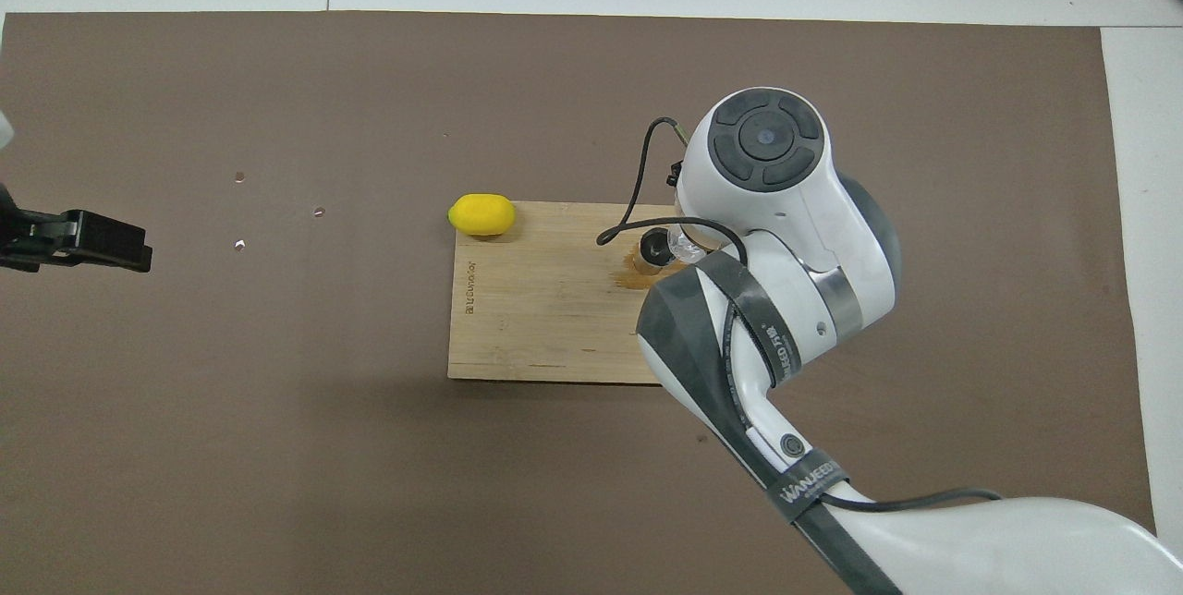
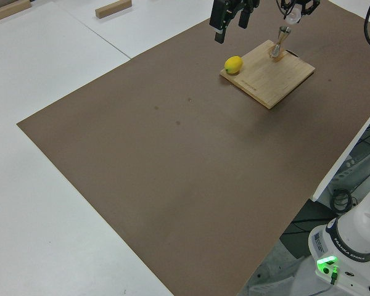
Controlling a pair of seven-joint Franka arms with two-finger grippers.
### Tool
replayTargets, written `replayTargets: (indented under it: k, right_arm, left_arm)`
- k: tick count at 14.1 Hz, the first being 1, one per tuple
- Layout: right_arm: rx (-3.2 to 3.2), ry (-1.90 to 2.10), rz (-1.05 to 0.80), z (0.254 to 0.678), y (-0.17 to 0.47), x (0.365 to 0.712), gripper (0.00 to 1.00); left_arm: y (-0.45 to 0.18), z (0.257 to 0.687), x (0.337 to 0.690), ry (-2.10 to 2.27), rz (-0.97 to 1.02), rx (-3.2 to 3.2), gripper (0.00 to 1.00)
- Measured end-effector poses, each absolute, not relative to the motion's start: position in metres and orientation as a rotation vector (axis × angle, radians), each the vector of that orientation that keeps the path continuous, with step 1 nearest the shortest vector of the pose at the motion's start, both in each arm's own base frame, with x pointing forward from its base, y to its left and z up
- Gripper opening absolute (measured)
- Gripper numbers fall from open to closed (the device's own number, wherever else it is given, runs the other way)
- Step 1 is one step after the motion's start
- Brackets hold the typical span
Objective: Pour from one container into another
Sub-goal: 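Tilt the clear cup with the right gripper to pour into the steel cup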
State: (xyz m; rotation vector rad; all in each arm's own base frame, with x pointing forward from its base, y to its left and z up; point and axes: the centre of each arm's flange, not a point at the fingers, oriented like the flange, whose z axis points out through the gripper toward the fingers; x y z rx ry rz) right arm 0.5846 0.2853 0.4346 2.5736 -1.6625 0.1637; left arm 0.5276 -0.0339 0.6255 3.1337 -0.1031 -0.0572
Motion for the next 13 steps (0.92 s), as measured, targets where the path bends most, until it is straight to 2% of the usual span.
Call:
replayTargets:
  k: [3, 13]
  right_arm:
    - [2.564, -1.622, 0.231, 0.434, 0.293, 0.581, 0.51]
    - [2.563, -1.576, 0.286, 0.432, 0.300, 0.578, 0.51]
  left_arm:
    - [-0.034, 0.626, 0.528, -0.103, -0.057, 3.134, 1.00]
    - [-0.034, 0.626, 0.528, -0.103, -0.057, 3.134, 1.00]
